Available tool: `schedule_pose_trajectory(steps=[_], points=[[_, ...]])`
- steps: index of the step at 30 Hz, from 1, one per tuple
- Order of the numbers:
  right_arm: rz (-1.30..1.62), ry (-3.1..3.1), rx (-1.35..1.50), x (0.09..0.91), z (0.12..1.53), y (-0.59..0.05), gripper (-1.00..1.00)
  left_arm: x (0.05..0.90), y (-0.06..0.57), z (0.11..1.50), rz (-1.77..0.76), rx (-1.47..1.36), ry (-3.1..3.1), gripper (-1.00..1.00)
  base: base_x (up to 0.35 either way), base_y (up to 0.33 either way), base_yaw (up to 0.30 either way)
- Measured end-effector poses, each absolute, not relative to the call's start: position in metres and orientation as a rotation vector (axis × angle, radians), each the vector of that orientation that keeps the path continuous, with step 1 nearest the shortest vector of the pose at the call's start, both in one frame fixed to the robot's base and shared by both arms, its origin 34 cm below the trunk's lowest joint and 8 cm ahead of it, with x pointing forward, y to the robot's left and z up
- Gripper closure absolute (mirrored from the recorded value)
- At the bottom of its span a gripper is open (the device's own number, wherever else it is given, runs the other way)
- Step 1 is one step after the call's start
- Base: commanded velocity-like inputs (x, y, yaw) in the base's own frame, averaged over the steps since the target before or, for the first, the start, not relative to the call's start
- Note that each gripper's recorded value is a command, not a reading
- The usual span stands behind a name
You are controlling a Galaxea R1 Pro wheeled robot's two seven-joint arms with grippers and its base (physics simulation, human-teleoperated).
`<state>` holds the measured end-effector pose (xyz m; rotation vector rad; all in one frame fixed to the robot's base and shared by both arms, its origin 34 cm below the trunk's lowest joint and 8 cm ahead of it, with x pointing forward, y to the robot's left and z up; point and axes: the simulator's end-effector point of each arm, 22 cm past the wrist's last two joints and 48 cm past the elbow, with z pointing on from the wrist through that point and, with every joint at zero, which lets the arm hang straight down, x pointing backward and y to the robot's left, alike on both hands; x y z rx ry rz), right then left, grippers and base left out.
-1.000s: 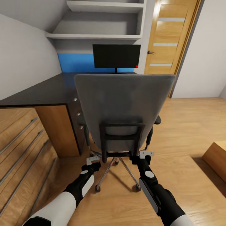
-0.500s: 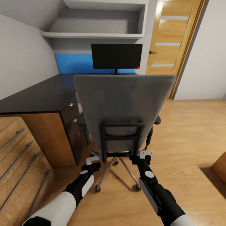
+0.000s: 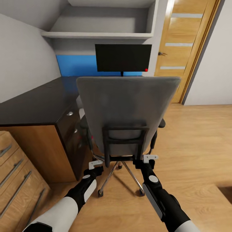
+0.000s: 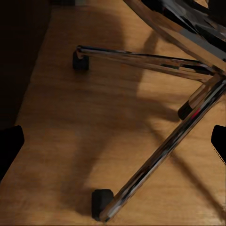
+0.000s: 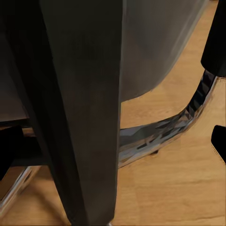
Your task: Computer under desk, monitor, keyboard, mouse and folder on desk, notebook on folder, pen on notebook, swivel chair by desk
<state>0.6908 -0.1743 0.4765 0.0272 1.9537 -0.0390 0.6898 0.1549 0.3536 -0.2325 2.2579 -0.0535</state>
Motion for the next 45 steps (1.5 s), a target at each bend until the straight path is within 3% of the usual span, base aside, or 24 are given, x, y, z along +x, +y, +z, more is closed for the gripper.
schedule_pose_trajectory(steps=[45], points=[[-0.045,1.966,0.023,0.6846,0.4692,-0.1757,-1.0,0.6892,0.1556,0.3528,-0.052,-0.235,2.26,-1.0,0.33,0.0,0.001]])
